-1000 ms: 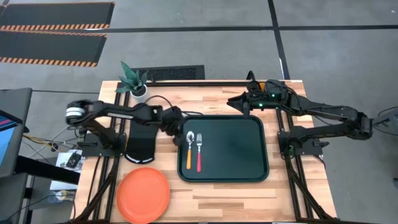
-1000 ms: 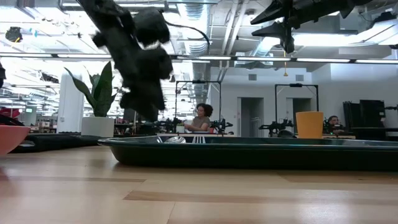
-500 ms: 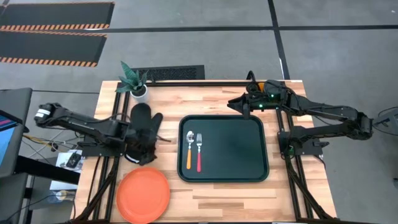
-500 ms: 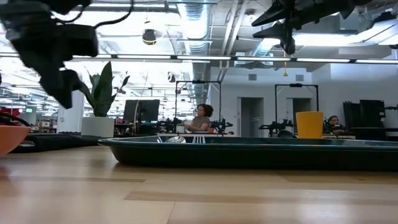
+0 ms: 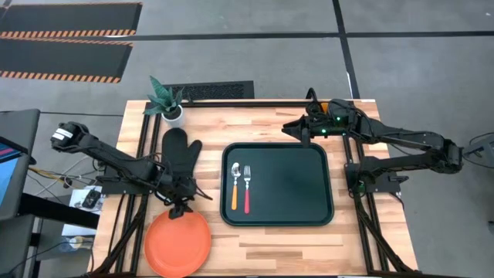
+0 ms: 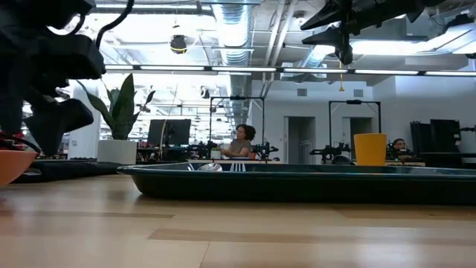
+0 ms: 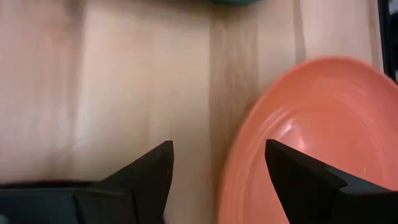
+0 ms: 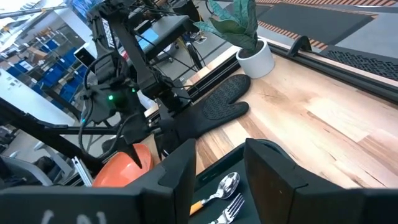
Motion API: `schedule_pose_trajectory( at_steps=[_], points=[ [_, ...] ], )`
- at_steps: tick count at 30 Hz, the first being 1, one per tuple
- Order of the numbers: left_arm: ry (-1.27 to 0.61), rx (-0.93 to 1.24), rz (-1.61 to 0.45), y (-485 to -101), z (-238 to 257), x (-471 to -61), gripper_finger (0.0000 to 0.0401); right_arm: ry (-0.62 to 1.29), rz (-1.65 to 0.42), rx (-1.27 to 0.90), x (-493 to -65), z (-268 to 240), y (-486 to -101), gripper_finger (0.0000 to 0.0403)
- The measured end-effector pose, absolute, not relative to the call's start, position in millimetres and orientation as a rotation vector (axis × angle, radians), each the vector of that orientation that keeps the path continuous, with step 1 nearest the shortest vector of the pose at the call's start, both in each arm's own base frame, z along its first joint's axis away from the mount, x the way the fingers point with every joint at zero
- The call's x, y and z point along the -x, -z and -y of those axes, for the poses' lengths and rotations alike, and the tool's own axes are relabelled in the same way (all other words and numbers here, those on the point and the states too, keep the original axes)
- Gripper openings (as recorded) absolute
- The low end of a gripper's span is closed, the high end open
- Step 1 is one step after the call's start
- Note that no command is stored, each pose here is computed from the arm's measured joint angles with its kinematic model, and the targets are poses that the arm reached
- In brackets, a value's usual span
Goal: Pick and place plate/cup/fork/spoon on tray
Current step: Put the orange plate to the right of the pink fork on the black tray
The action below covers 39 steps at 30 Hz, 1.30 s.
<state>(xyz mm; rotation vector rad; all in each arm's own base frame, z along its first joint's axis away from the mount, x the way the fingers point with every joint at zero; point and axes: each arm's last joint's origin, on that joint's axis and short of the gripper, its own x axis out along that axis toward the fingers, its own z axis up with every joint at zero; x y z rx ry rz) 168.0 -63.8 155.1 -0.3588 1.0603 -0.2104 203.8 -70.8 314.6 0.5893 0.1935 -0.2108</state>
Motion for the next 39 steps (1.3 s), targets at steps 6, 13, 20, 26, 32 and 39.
schedule_pose_trajectory(
  at_steps=[6, 13, 20, 26, 32, 39],
  points=[
    [0.23, 0.317, -1.125, -137, 72, -177, 0.0239, 0.212, -0.194, -0.589, -204, 71, -315, 0.0158],
    [0.257, 0.318, -1.167, -122, 76, -186, 0.0222, 0.213, -0.194, -0.589, -204, 71, -315, 0.0159],
    [0.275, 0.328, -1.172, -122, 76, -185, 0.0087, 0.214, -0.196, -0.59, -204, 71, -314, 0.0156],
    [0.361, 0.402, -1.204, -122, 80, -184, 0.0009, 0.214, -0.197, -0.59, -204, 71, -314, 0.0155],
    [0.317, 0.492, -1.226, -124, 80, -185, 0.0002, 0.214, -0.198, -0.59, -204, 71, -314, 0.0152],
    [0.224, 0.699, -1.207, -146, 87, -197, 0.0001, 0.219, -0.215, -0.594, -203, 71, -313, 0.0151]
  ],
)
